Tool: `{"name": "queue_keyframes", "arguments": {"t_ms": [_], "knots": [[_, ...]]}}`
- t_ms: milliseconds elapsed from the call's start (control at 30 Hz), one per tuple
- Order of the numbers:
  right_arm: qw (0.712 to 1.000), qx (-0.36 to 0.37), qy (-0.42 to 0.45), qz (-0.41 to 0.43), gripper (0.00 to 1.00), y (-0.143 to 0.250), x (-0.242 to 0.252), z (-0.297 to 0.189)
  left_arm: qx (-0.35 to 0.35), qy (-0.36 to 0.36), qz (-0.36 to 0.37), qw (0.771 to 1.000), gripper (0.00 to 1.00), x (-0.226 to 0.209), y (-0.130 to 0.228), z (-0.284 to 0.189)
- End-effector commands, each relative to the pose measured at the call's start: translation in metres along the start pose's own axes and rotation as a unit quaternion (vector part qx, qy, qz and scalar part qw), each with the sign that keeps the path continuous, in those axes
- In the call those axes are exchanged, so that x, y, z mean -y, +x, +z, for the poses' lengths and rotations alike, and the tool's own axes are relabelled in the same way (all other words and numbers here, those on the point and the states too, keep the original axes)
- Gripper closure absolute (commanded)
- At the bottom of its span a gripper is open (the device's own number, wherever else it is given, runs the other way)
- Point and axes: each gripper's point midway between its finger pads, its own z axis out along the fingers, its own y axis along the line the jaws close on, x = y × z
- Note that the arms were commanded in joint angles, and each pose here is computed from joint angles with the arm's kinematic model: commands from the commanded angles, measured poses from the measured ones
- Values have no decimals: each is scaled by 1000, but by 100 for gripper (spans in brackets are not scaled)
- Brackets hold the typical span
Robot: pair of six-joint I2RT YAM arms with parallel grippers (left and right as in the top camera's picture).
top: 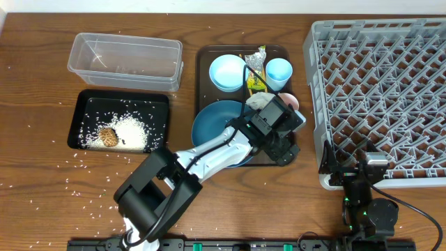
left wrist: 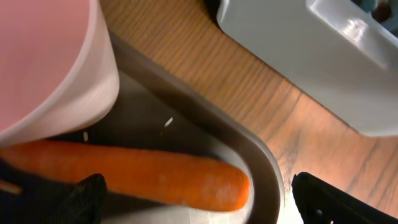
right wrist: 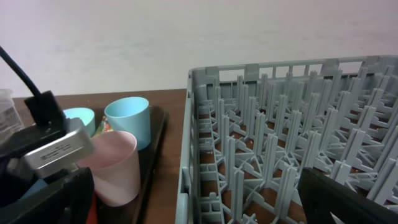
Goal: Sort waste into correct bins and load items into the dishwasher rack
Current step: 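Reach the left gripper to the carrot beside the pink cup and grasp it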
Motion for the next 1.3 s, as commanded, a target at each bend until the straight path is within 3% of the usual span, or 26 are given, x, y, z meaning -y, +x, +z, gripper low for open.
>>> {"name": "queue_keyframes", "arguments": {"t_ms": [0,167,500,1000,1067,1267], "knots": [[1000,2,0,8,1,-1,0,0,4,-24,-38,999,4,-11,-4,6],[1000,-2,0,8,1,2,1,0,12,-87,-99,991,13,-32,-4,4],[1000,-2,0,8,1,1,1,0,-8,-100,-161,982,14,-43,18,35],[1000,-2,0,8,1,1,1,0,-11,-86,-162,983,14,-40,21,44],[1000,-2,0,8,1,1,1,0,-14,-87,-162,983,20,-40,22,44],[1000,-2,0,8,1,1,1,0,-27,-73,-164,983,67,-35,27,44]]}}
